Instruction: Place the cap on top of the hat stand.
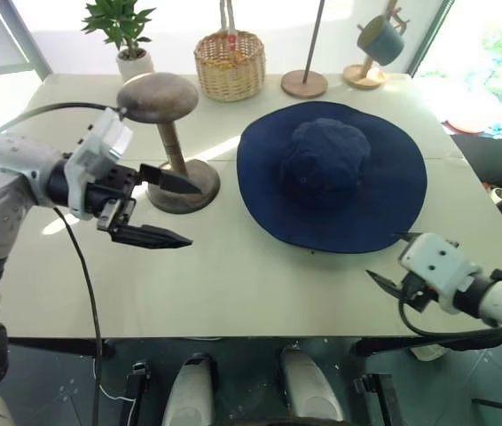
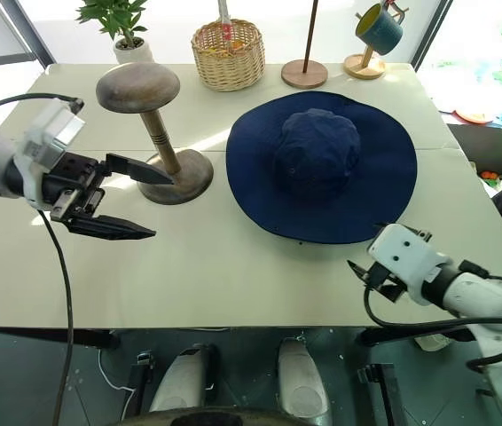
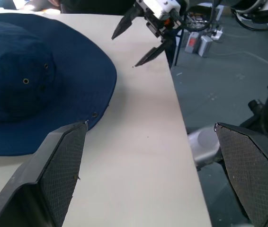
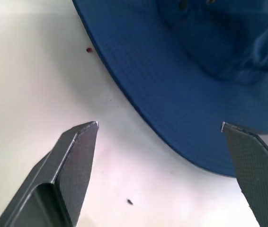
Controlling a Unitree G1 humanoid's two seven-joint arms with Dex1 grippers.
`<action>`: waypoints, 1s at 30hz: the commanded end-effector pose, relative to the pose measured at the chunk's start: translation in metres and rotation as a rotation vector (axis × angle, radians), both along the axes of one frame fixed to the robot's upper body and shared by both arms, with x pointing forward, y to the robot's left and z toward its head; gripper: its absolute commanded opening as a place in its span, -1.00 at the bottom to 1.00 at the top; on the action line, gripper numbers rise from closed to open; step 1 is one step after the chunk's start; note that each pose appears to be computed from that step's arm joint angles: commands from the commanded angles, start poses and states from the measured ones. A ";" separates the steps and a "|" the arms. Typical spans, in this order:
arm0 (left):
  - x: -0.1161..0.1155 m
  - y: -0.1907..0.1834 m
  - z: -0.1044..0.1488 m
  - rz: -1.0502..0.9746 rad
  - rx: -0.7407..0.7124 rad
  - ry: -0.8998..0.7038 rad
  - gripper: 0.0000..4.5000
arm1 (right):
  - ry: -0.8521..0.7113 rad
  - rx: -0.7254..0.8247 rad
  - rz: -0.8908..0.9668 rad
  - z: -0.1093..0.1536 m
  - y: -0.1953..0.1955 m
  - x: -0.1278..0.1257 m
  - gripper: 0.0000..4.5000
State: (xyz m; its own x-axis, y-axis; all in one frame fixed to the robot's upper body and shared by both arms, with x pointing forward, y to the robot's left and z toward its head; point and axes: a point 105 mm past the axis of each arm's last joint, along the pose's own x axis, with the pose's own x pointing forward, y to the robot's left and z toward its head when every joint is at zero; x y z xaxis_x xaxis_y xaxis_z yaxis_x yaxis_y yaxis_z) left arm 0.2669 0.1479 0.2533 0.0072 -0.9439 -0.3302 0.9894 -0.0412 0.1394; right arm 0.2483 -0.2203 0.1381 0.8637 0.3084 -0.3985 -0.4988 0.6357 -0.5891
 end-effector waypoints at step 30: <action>0.004 -0.005 0.022 0.059 -0.029 -0.110 1.00 | -0.145 -0.219 0.110 -0.056 0.029 0.086 -0.46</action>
